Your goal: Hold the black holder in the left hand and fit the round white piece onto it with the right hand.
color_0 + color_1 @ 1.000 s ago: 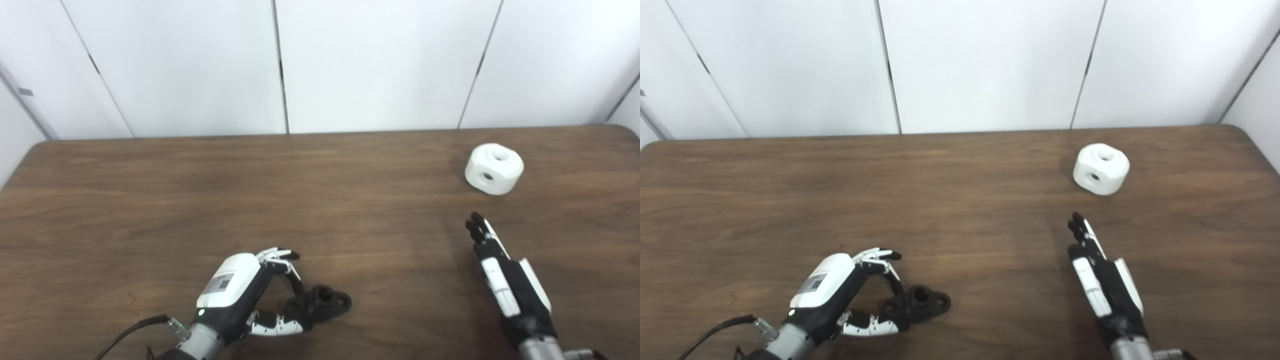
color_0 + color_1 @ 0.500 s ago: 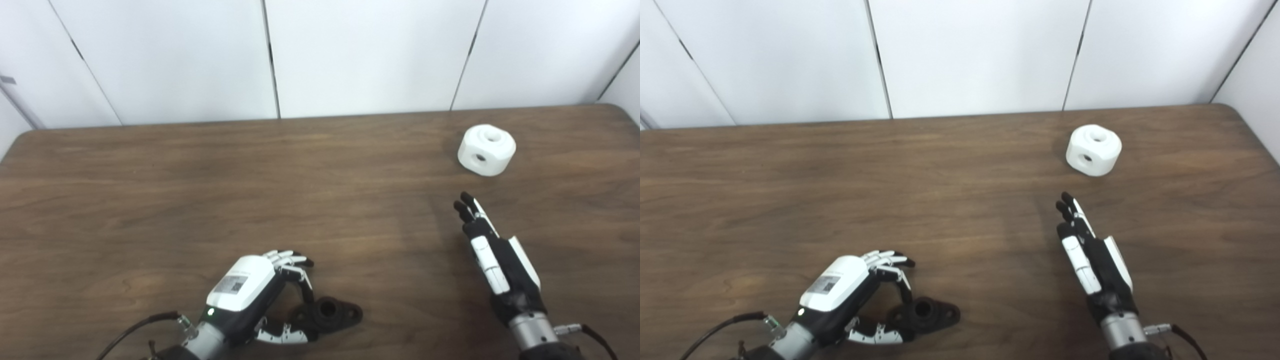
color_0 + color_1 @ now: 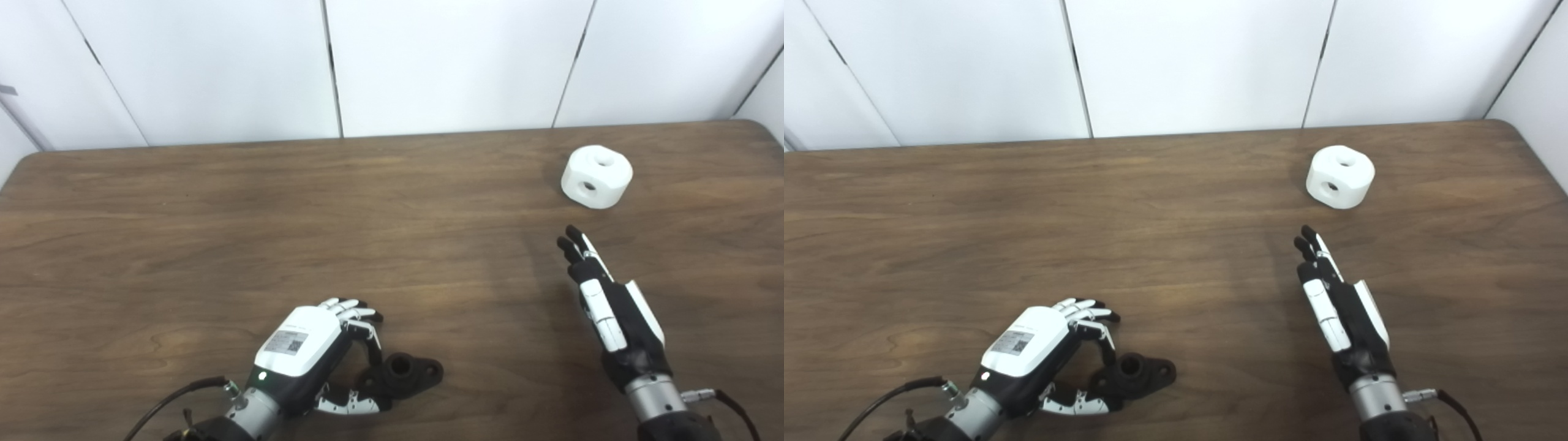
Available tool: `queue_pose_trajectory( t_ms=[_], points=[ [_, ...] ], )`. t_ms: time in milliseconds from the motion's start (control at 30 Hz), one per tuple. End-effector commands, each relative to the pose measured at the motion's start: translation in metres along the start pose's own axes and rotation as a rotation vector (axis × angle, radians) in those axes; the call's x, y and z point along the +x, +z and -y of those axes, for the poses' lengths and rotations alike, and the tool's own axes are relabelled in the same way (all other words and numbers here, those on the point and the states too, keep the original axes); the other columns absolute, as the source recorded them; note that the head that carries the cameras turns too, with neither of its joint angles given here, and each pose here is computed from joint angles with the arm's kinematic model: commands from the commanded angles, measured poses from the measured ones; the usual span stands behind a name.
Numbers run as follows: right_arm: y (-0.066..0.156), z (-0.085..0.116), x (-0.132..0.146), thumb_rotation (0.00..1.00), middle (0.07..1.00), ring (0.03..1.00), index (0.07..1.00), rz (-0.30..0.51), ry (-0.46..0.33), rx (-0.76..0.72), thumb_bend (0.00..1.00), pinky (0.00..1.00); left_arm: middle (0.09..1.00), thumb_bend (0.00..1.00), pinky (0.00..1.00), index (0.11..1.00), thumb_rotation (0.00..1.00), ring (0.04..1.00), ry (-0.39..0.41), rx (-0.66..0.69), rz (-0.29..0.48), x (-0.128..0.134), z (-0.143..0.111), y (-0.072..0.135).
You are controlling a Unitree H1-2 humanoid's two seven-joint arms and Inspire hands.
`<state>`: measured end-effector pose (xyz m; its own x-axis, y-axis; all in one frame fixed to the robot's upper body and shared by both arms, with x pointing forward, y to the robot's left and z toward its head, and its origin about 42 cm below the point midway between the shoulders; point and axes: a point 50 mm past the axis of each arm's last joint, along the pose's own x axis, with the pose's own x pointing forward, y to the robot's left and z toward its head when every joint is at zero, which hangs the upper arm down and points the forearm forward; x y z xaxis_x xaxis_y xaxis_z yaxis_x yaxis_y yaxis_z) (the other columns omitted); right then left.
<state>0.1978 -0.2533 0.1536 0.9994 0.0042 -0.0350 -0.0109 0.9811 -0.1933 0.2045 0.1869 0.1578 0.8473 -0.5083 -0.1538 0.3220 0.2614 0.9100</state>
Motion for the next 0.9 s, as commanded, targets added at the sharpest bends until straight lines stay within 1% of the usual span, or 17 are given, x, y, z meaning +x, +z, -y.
queue_pose_trajectory(
  t_ms=[0,100,233,367,433,533,600,633,733,800,867],
  points=[
    [0.014,0.000,0.002,0.97,0.960,0.993,0.976,0.070,-0.007,0.019,0.59,1.00,0.827,0.51,0.92,0.490,0.05,0.898,-0.044,0.040,-0.044,-0.002,0.007,-0.006],
    [0.013,0.002,0.002,0.96,0.958,0.993,0.972,0.074,-0.010,0.015,0.59,1.00,0.821,0.51,0.91,0.490,0.05,0.891,-0.034,0.039,-0.041,-0.001,0.008,-0.006],
    [0.012,0.006,0.002,0.97,0.951,0.984,0.967,0.084,-0.023,0.016,0.59,1.00,0.825,0.51,0.92,0.490,0.05,0.894,-0.039,0.042,-0.050,0.001,0.008,-0.005],
    [0.014,0.015,0.004,0.97,0.952,0.994,0.969,0.093,-0.058,0.022,0.60,1.00,0.820,0.51,0.91,0.490,0.05,0.888,-0.032,0.039,-0.051,0.001,0.010,-0.006],
    [0.017,0.019,0.005,0.94,0.953,0.993,0.963,0.093,-0.080,0.027,0.60,1.00,0.821,0.51,0.91,0.490,0.05,0.890,-0.033,0.038,-0.056,0.002,0.010,-0.006],
    [0.022,0.026,0.009,0.85,0.949,0.996,0.955,0.103,-0.114,0.031,0.63,1.00,0.822,0.51,0.92,0.490,0.05,0.896,-0.031,0.033,-0.066,0.003,0.011,-0.008],
    [0.026,0.031,0.011,0.75,0.963,0.997,0.968,0.115,-0.126,0.033,0.59,1.00,0.821,0.51,0.91,0.490,0.05,0.896,-0.025,0.034,-0.069,0.003,0.012,-0.009],
    [0.029,0.034,0.012,0.72,0.967,0.998,0.972,0.115,-0.135,0.026,0.58,1.00,0.820,0.51,0.91,0.490,0.05,0.895,-0.020,0.031,-0.072,0.003,0.012,-0.010],
    [0.035,0.039,0.015,0.68,0.977,0.994,0.984,0.095,-0.175,-0.037,0.60,0.99,0.818,0.51,0.91,0.490,0.05,0.894,-0.011,0.022,-0.073,0.003,0.013,-0.013],
    [0.041,0.043,0.020,0.66,0.961,0.973,0.969,0.074,-0.209,-0.120,0.62,0.97,0.815,0.51,0.90,0.490,0.05,0.890,-0.006,0.022,-0.071,0.003,0.012,-0.017],
    [0.046,0.048,0.027,0.66,0.951,0.962,0.968,0.063,-0.231,-0.219,0.64,0.96,0.815,0.51,0.91,0.490,0.05,0.890,-0.002,0.023,-0.071,0.002,0.011,-0.021]
  ],
)
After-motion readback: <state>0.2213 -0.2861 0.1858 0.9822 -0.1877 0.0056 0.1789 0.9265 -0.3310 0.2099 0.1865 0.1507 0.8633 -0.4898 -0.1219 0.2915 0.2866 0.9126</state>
